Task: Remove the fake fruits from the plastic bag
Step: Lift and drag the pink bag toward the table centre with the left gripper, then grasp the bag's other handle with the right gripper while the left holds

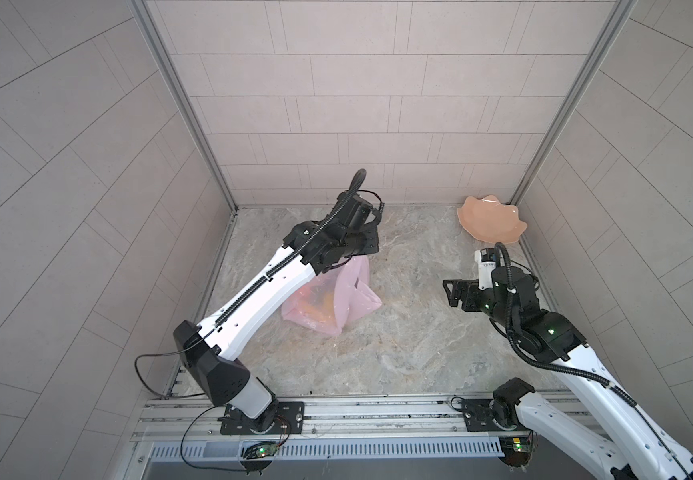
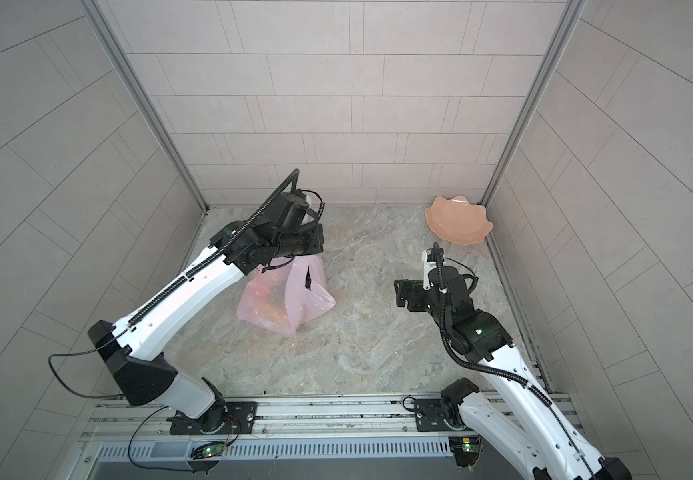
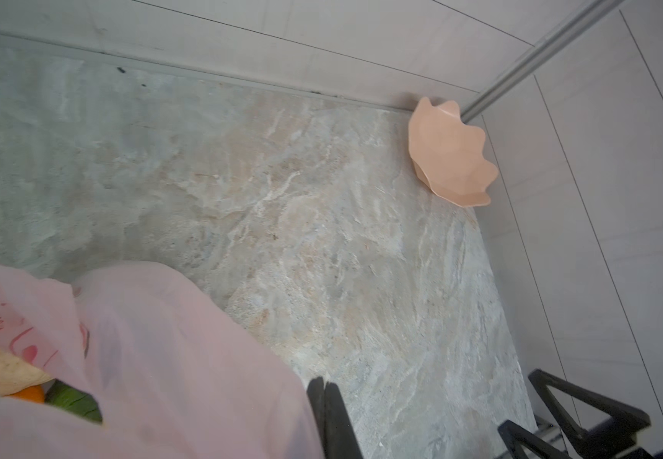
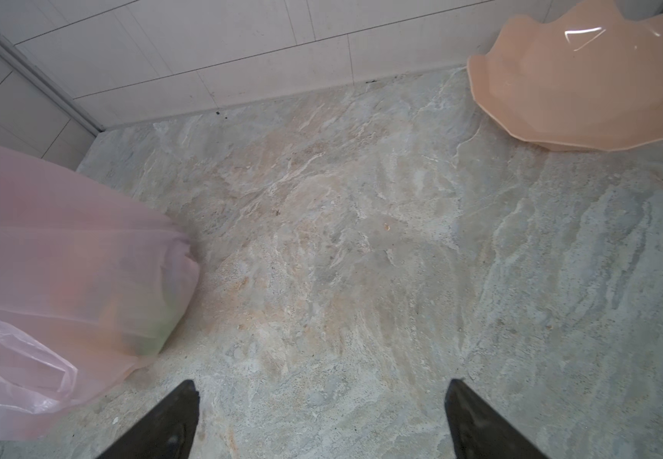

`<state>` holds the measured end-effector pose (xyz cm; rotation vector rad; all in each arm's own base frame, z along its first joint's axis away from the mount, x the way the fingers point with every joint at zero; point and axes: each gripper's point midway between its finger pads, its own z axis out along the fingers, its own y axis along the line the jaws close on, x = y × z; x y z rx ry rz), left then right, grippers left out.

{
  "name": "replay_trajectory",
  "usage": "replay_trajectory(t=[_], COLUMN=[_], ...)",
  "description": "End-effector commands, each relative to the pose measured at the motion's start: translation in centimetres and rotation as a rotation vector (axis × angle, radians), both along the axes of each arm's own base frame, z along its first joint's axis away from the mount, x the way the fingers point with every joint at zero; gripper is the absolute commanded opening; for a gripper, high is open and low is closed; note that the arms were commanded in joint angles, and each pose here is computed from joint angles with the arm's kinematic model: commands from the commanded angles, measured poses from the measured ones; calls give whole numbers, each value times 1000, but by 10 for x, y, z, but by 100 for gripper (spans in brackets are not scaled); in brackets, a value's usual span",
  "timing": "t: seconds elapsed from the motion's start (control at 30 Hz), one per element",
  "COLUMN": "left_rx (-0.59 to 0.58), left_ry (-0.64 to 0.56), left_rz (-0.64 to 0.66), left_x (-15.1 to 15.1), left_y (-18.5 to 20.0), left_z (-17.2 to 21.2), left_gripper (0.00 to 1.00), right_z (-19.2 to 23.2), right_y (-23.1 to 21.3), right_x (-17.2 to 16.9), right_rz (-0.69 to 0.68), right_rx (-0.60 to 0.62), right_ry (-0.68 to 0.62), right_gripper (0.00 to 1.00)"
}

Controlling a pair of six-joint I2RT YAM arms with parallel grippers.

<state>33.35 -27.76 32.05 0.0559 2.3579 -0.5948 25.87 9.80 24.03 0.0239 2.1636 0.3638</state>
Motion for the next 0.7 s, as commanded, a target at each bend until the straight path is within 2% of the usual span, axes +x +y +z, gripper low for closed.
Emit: replay_trajectory(t=[0.0, 0.07, 0.17, 0.23, 0.33, 0.43, 0.67], left_rx=[-20, 14, 42, 58, 92, 134, 200], left_ry=[-56, -56, -45, 7, -21, -107, -136], left_rz=[-57, -52, -105, -216, -189, -94, -48], left_x=[-7, -8, -19, -45, -61, -63, -69], left_y=[-9, -2, 2, 2, 29, 61, 86], left_z=[23, 20, 16, 18, 19, 21, 12], left_gripper=[4, 13, 40, 58, 77, 88, 92], right_z=[28, 32, 36, 45, 59, 65, 66], right_y=[15, 24, 40, 54, 80, 102, 151], right_x=[0, -1, -3, -9, -19, -22, -15], right_rz=[50, 77, 121, 169, 259, 303, 358], right_rx=[30, 20, 14, 32, 47, 8, -111], right_ry=[-68, -76, -92, -112, -178, -211, -185], right_gripper=[96, 96, 95, 95, 95, 95, 94])
